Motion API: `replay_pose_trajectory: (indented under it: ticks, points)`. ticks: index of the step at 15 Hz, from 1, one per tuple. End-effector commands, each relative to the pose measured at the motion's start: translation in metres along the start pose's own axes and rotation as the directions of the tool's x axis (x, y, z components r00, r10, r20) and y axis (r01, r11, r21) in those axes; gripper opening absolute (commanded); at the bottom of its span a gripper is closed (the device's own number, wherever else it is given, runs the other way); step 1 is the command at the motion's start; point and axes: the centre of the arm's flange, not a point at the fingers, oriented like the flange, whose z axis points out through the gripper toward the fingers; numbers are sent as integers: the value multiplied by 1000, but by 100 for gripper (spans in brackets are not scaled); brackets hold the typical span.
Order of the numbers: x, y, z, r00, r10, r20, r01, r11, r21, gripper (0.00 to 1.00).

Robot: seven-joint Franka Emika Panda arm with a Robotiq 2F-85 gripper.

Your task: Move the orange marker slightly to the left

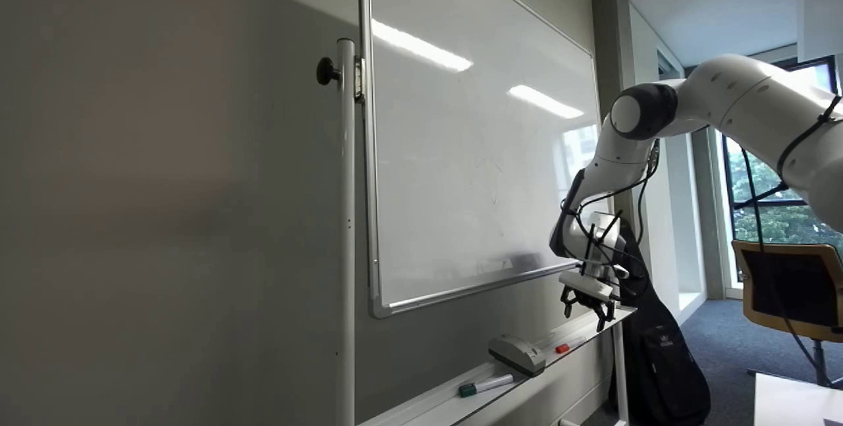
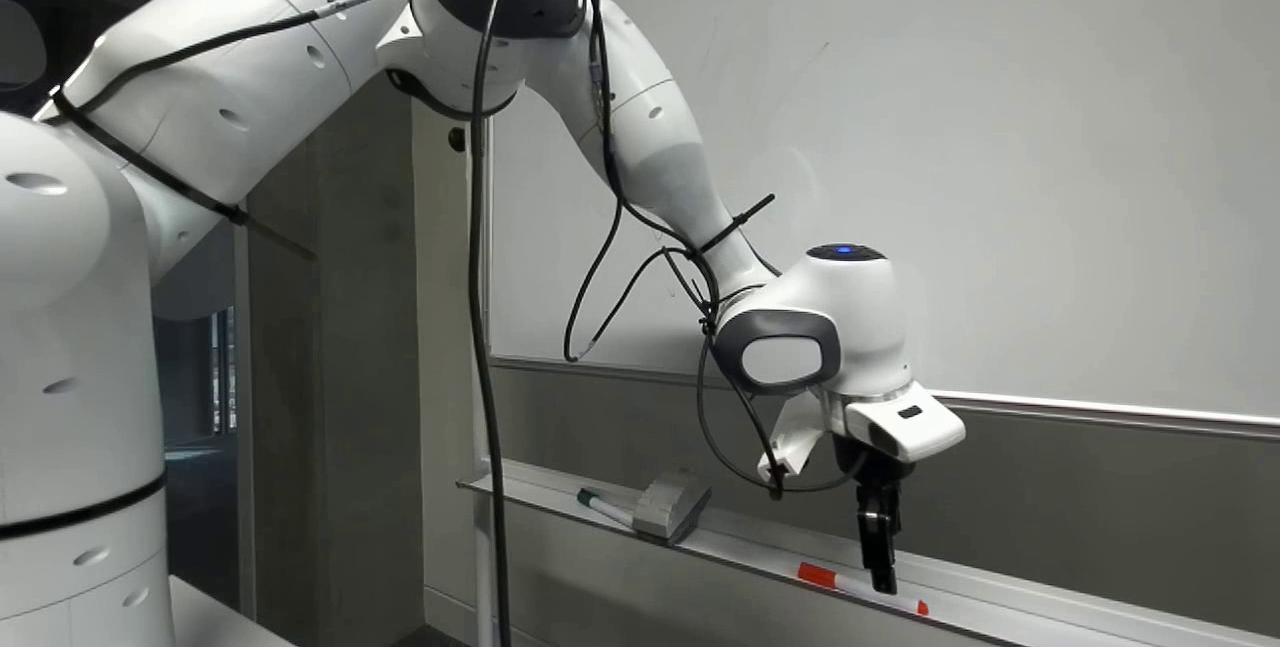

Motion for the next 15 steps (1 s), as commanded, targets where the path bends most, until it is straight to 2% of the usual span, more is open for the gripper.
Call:
replay_pose_trajectory:
  ticks: [1,8,15]
  points:
    - [-3,-5,7,1000,-9,-28,8,999,-52,100]
    - [-23,-22,20,1000,-30,-6,30,997,-76,100]
    - [-25,-33,27,1000,-28,5,28,995,-94,100]
